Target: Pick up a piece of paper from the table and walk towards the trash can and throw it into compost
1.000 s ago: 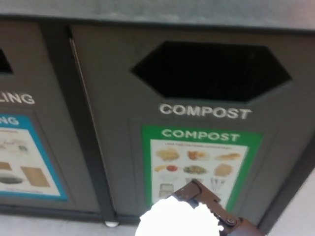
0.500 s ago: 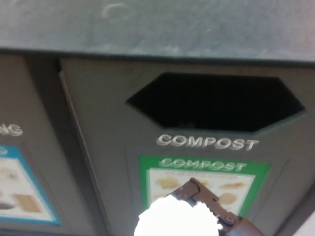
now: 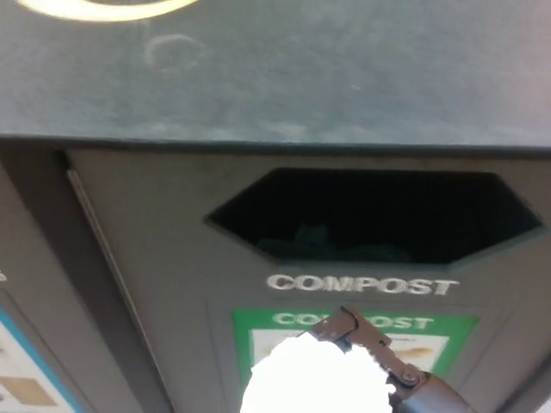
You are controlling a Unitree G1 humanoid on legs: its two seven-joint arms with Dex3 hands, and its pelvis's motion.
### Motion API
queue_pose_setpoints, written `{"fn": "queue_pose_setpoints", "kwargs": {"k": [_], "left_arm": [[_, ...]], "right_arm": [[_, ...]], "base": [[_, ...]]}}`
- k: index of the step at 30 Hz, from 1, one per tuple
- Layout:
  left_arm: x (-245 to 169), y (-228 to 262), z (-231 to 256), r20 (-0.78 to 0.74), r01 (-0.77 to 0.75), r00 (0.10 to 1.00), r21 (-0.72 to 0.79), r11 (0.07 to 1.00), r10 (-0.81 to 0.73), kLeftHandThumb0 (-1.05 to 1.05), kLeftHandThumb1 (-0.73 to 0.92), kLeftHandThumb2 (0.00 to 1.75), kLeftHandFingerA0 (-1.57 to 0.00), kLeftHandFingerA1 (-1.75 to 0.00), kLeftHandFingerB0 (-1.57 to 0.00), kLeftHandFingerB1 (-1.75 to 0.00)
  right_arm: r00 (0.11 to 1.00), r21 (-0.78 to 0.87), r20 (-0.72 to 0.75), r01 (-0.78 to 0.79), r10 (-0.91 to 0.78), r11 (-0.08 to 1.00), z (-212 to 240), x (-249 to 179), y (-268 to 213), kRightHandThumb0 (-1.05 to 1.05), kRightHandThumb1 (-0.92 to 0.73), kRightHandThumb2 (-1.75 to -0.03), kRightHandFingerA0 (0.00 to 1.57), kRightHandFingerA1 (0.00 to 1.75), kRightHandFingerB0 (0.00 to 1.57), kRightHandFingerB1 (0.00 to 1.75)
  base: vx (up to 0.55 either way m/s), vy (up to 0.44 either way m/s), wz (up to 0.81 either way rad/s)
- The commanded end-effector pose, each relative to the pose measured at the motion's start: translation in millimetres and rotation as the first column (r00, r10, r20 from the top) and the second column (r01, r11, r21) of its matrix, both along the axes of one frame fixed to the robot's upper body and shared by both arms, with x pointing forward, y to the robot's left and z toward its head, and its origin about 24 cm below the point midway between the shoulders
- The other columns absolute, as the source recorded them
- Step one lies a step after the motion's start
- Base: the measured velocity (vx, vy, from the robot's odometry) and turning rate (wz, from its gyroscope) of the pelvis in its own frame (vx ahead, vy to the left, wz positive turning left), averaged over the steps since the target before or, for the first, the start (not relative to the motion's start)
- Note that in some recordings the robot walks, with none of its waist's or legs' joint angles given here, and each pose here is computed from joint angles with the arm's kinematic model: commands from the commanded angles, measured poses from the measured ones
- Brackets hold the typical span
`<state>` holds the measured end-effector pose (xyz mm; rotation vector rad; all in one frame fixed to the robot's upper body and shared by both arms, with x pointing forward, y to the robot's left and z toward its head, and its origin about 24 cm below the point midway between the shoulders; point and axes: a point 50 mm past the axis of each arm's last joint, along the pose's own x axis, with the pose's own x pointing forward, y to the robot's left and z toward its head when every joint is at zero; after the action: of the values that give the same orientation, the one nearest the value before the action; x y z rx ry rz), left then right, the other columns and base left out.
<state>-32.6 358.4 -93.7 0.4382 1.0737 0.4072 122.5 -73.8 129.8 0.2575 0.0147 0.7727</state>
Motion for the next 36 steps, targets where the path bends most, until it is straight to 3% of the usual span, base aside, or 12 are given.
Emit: {"fn": "queue_pose_setpoints", "kwargs": {"k": [1, 8, 12, 18, 20, 22, 31, 32, 36], "left_arm": [[1, 4, 4, 0.012, 0.019, 1.0, 0.024, 1.0, -0.019, -0.09, 0.69, 0.74, -0.9, -0.93, -0.85, -0.82], [1, 3, 3, 0.016, 0.013, 1.0, 0.014, 1.0, -0.014, -0.08, 0.68, 0.77, -0.94, -0.96, -0.85, -0.84], [1, 4, 4, 0.02, 0.005, 1.0, 0.017, 1.0, -0.005, -0.07, 0.66, 0.8, -0.93, -0.98, -0.86, -0.85], [4, 3, 3, 0.018, 0.025, 1.0, 0.026, 0.999, -0.025, -0.09, 0.69, 0.7, -0.91, -0.91, -0.83, -0.78], [5, 3, 3, 0.017, 0.021, 1.0, 0.025, 0.999, -0.021, -0.09, 0.69, 0.7, -0.91, -0.91, -0.83, -0.78], [6, 3, 2, 0.037, -0.018, 0.999, 0.008, 1.0, 0.017, -0.05, 0.69, 0.78, -0.93, -1.02, -0.84, -0.84], [6, 4, 4, 0.02, 0.018, 1.0, 0.037, 0.999, -0.018, -0.09, 0.7, 0.73, -0.94, -0.98, -0.84, -0.83], [6, 4, 4, 0.031, -0.002, 1.0, 0.028, 1.0, 0.002, -0.08, 0.7, 0.75, -0.93, -0.98, -0.84, -0.83], [5, 4, 4, 0.043, -0.012, 0.999, 0.019, 1.0, 0.011, -0.05, 0.69, 0.77, -0.91, -0.98, -0.84, -0.84]], "right_arm": [[1.0, -0.004, -0.007, 0.013, -0.013, 1.0, -1, 3, -2, -0.24, -0.53, -1.22, 0.94, 1.75, 0.77, 1.72], [0.993, -0.098, 0.0, 0.114, -0.115, 0.989, -19, 26, -15, -0.2, -0.52, -1.28, 0.94, 1.75, 0.72, 1.75], [0.99, -0.119, -0.006, 0.137, -0.139, 0.983, -23, 33, -20, -0.23, -0.56, -1.21, 0.91, 1.75, 0.71, 1.75], [0.986, -0.145, 0.021, 0.164, -0.162, 0.976, -25, 41, -26, -0.21, -0.53, -1.25, 0.96, 1.75, 0.73, 1.75], [0.985, -0.151, 0.027, 0.17, -0.168, 0.974, -26, 42, -26, -0.21, -0.53, -1.25, 0.96, 1.75, 0.73, 1.75], [0.981, -0.181, 0.029, 0.194, -0.192, 0.964, -30, 51, -32, -0.21, -0.53, -1.25, 0.95, 1.75, 0.72, 1.75], [0.967, -0.274, 0.057, 0.254, -0.248, 0.928, -41, 82, -42, -0.16, -0.56, -1.26, 0.9, 1.75, 0.68, 1.75], [0.965, -0.284, 0.067, 0.262, -0.254, 0.922, -41, 88, -42, -0.19, -0.49, -1.32, 0.96, 1.75, 0.74, 1.75], [0.955, -0.329, 0.089, 0.298, -0.284, 0.896, -46, 105, -42, -0.14, -0.49, -1.34, 0.98, 1.75, 0.78, 1.71]], "base": [[0.08, 0.185, 0.07], [0.07, 0.067, 0.07], [-0.02, -0.027, 0.05], [0.01, -0.091, 0.01], [0.0, 0.0, 0.0], [0.0, 0.0, 0.0], [0.0, 0.0, 0.0], [0.0, 0.0, 0.0], [0.0, 0.0, 0.0]]}}
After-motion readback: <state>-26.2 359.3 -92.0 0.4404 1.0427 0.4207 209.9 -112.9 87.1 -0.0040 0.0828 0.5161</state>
